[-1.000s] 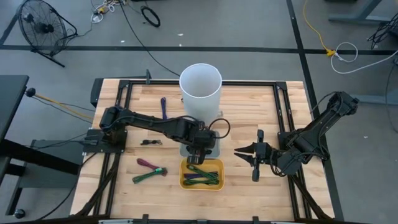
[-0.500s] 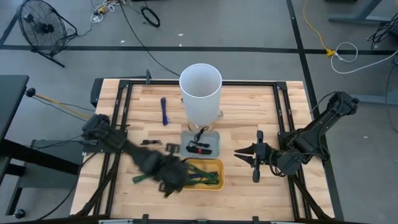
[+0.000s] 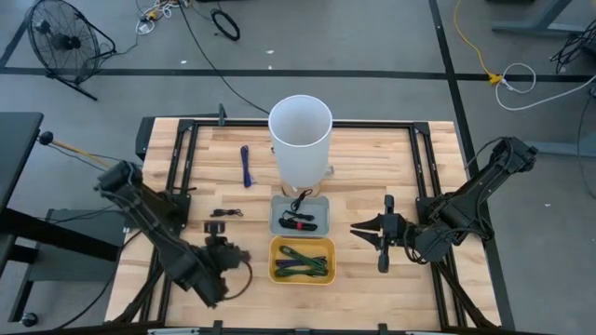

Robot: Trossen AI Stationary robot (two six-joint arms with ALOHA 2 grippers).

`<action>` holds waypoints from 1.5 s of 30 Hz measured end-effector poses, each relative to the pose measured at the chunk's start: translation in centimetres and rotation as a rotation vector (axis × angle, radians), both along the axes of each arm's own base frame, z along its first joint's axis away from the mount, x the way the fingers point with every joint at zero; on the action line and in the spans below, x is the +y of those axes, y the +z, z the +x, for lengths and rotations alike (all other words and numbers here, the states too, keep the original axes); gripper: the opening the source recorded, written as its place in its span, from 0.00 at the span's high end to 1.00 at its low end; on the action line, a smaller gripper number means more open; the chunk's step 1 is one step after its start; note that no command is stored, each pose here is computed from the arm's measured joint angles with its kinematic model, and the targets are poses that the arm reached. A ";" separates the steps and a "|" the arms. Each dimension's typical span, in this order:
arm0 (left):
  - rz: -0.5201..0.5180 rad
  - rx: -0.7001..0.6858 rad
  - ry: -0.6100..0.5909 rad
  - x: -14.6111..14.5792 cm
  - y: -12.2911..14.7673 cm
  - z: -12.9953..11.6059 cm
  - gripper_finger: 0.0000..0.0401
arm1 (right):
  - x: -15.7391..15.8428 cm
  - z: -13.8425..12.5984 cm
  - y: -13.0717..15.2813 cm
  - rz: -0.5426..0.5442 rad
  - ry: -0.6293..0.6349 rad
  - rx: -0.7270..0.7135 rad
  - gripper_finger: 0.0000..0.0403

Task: Pick & Place USB Port
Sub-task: Put the green charger cable into the yellow bin

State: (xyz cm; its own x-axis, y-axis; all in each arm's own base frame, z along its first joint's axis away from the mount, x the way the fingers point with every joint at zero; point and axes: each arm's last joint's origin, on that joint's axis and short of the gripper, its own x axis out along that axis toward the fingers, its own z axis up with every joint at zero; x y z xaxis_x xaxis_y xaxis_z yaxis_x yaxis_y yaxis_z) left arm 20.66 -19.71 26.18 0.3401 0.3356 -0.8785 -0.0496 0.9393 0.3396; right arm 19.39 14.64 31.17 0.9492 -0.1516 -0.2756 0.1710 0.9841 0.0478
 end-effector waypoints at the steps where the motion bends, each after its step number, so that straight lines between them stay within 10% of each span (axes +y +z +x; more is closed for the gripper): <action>1: -0.030 0.000 0.011 0.4 -0.7 -0.3 0.71 | 0.0 0.0 0.0 0.000 0.000 0.000 0.85; 21: -0.491 0.098 0.197 1.6 -8.4 -1.8 0.71 | 0.0 0.0 -0.1 -0.011 0.001 0.010 0.85; 45: -0.384 0.167 0.315 1.8 -11.2 -1.4 0.71 | 0.0 0.0 -0.1 -0.005 -0.001 0.009 0.85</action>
State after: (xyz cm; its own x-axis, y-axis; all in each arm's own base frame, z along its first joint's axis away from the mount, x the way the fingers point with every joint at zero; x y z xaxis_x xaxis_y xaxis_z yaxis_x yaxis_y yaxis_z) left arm 19.25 -17.92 15.01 0.1191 0.0416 -0.9920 -0.3239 0.9461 0.0007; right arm 19.35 14.62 31.08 0.9467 -0.1535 -0.2831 0.1720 0.9842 0.0416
